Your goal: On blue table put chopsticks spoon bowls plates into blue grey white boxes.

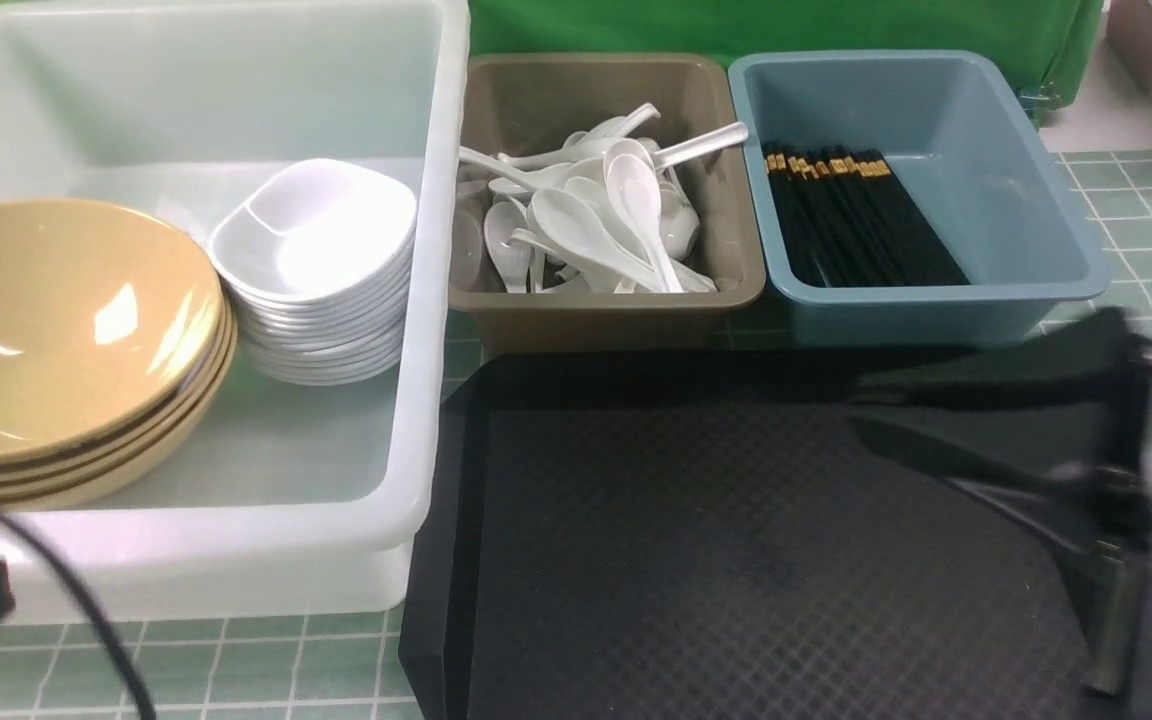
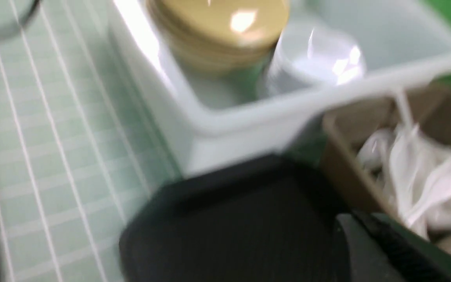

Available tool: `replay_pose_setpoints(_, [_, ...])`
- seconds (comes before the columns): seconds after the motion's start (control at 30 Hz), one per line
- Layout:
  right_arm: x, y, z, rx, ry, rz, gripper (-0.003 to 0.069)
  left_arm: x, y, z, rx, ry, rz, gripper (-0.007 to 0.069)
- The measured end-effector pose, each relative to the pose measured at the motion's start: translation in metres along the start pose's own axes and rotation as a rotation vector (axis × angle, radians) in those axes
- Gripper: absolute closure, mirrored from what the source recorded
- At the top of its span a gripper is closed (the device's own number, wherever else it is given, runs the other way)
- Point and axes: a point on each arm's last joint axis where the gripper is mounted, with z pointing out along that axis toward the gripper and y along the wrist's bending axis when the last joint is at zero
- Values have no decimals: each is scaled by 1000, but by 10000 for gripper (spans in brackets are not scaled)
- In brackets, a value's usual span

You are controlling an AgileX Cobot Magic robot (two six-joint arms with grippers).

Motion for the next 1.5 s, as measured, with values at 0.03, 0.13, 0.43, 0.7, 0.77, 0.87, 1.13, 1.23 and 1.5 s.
replay_pose_setpoints(0.03, [5, 2, -10, 13, -66, 15, 580, 11, -1, -4, -15, -59, 0, 624])
replay_pose_setpoints(0.13, [12, 4, -26, 35, -159, 26, 580, 24, -2, -7, -34, -136, 0, 624])
replay_pose_setpoints(0.43, [16, 5, -37, 47, -212, 31, 580, 46, -3, -3, -38, -137, -1, 624])
replay_pose_setpoints(0.7, [16, 5, -37, 47, -212, 31, 572, 64, -4, 5, -27, -65, -6, 624])
replay_pose_setpoints(0.77, [16, 5, -37, 47, -212, 32, 570, 67, -5, 6, -21, -40, -7, 624])
replay_pose_setpoints(0.87, [16, 5, -37, 47, -212, 32, 567, 70, -5, 6, -14, -15, -7, 624])
replay_pose_setpoints(1.13, [20, 6, -34, 52, -222, 32, 571, 71, -6, 6, -7, 6, -7, 624])
replay_pose_setpoints(1.23, [38, 4, -33, 112, -286, 78, 620, 72, -6, 6, -6, 10, -7, 624])
replay_pose_setpoints(1.5, [128, 2, -44, 426, -381, 307, 624, 72, -6, 6, -6, 10, -7, 624])
